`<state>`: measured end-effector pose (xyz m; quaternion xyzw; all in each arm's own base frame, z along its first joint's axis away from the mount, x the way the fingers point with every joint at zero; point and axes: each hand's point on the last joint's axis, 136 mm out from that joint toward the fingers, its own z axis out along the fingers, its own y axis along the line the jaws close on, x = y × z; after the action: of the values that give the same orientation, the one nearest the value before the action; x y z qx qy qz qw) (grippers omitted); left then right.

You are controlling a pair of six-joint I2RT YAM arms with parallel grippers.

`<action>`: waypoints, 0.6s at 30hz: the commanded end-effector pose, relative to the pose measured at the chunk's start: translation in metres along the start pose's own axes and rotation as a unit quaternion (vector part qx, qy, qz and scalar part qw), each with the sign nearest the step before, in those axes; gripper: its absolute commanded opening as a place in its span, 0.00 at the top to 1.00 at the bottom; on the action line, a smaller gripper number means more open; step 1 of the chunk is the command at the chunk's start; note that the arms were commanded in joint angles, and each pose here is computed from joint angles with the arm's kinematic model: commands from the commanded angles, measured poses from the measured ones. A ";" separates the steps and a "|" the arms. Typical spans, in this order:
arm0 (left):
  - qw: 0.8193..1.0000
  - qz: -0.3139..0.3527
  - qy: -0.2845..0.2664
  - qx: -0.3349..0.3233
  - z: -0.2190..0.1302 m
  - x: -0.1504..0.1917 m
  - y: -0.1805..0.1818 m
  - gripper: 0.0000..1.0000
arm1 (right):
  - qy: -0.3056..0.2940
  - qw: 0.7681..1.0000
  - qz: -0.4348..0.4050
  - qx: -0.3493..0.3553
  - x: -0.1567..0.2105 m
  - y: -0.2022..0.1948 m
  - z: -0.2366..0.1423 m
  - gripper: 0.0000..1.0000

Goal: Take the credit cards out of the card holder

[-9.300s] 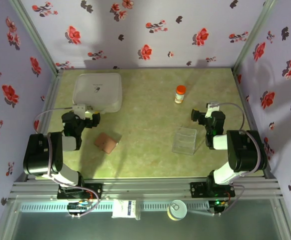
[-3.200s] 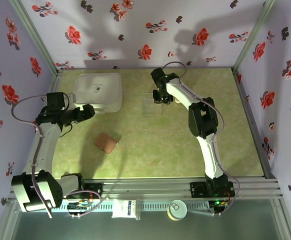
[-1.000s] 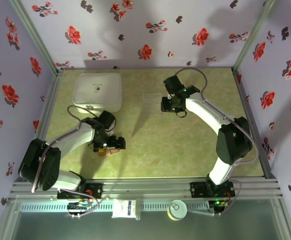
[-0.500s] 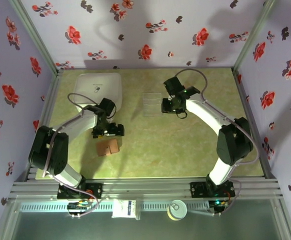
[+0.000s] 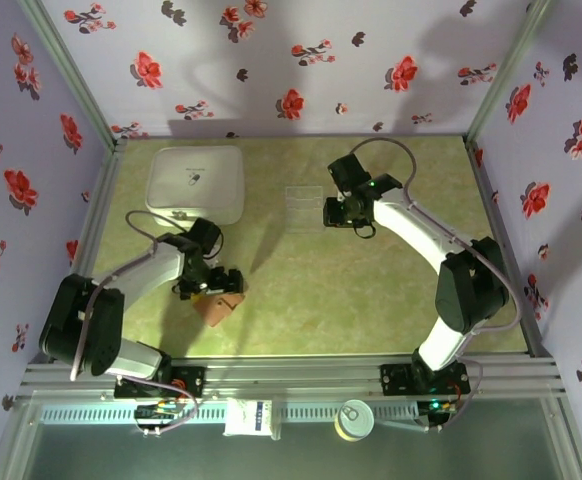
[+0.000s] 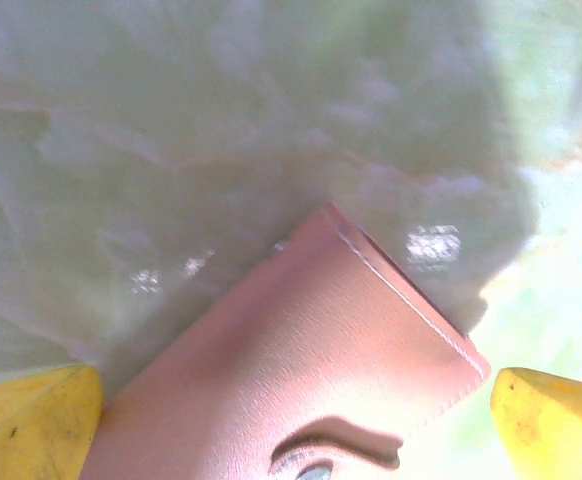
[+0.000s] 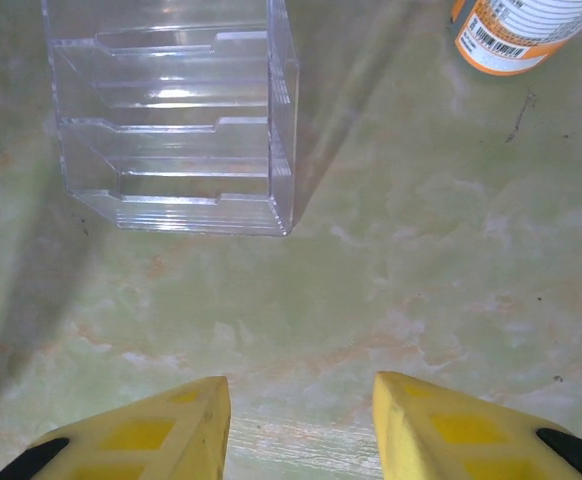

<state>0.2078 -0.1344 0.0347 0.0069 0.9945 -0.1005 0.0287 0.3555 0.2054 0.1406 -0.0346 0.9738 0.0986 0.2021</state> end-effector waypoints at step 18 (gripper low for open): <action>0.993 0.030 0.011 -0.115 0.014 0.026 -0.008 0.09 | 0.012 1.000 -0.017 0.004 0.014 0.001 -0.004 0.56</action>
<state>0.1773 -0.1513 0.0173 0.0411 0.9989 -0.0214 0.0109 0.3499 0.2068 0.1347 -0.0399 0.9755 0.0953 0.1942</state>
